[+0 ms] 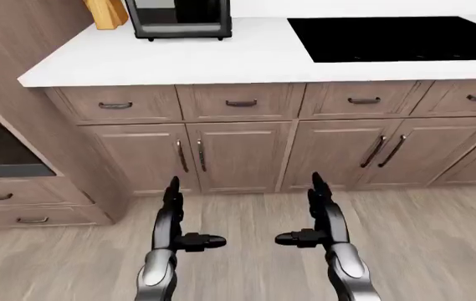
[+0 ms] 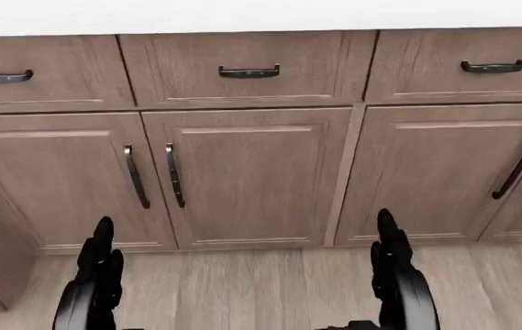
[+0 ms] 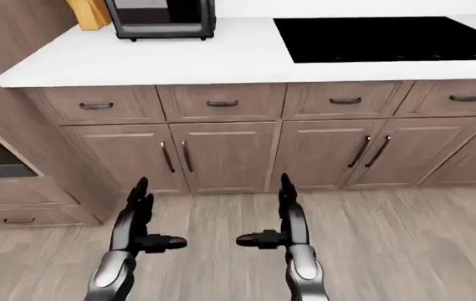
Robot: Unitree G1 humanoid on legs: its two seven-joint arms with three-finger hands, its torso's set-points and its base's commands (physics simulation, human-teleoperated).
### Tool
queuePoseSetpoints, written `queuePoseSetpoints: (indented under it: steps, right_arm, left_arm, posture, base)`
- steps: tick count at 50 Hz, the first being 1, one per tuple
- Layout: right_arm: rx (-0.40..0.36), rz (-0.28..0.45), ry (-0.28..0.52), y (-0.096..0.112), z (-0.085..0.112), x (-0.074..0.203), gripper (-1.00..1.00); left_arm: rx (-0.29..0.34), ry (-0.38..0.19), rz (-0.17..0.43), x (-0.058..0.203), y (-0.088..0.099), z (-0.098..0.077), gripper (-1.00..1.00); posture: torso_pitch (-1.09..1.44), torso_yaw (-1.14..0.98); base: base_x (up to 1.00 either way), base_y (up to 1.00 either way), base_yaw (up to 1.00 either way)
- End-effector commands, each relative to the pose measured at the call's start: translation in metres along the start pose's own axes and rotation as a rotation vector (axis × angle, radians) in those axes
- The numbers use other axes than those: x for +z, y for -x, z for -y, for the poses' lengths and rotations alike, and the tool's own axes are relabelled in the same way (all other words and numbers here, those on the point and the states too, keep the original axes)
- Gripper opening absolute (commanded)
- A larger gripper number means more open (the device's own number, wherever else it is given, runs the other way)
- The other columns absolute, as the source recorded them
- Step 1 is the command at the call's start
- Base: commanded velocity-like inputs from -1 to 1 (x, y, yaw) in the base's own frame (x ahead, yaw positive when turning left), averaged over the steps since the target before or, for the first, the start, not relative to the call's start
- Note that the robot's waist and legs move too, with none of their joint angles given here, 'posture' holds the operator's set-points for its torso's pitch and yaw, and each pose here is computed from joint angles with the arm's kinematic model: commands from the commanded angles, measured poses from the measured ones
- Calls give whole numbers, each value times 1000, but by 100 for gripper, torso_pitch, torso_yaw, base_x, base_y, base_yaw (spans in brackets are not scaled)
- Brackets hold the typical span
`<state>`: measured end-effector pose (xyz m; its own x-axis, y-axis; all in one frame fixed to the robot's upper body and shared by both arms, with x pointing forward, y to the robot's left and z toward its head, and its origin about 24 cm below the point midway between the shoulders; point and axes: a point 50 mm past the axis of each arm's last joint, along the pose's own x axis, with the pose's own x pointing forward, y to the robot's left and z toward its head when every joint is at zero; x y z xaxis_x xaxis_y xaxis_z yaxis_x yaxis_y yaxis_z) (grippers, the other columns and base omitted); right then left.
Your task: Open the toaster oven door.
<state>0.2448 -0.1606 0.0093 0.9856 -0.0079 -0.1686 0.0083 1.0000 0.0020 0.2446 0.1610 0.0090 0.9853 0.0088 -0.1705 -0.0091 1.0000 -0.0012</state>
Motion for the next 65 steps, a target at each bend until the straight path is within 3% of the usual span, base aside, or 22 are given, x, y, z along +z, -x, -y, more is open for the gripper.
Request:
queuePoseSetpoints:
  steps: [1,9,14,15,19,23,26,31,35,43,65]
  right_arm:
    - [-3,166,17,-5,0,31,100]
    - [2,188,21,-1,-3,42,100]
    - [0,214,20,-1,-2,58,100]
    - [1,237,19,2,-3,74,100]
    - [9,283,30,6,-4,104,100]
    - [14,309,34,7,-5,115,100]
    - [39,372,1,17,-8,137,100]
    - [50,377,-13,13,-8,147,100]
    - [50,378,-21,10,-8,147,100]
    - [64,381,-41,17,-11,146,100]
    - [78,402,-57,23,-13,150,100]
  left_arm:
    - [-23,16,156,38,-1,4,100]
    - [-26,17,172,46,3,8,100]
    - [-28,2,208,65,7,9,100]
    - [-25,-15,243,83,8,10,100]
    - [-22,-37,291,113,16,8,100]
    - [-14,-49,335,138,24,3,100]
    - [-23,-58,362,158,30,2,100]
    - [-17,-70,404,182,35,-4,100]
    - [-2,-77,413,184,33,-10,100]
    - [36,-63,438,190,45,-22,100]
    - [27,-56,443,189,45,-20,100]
  posture:
    - [0,0]
    - [0,0]
    - [0,0]
    - [0,0]
    - [0,0]
    - [0,0]
    - [0,0]
    - [0,0]
    - [0,0]
    - [0,0]
    - [0,0]
  base:
    - [0,0,0]
    - [0,0,0]
    - [0,0,0]
    - [0,0,0]
    - [0,0,0]
    - [0,0,0]
    - [0,0,0]
    - [0,0,0]
    - [10,0,0]
    - [29,0,0]
    - [37,0,0]
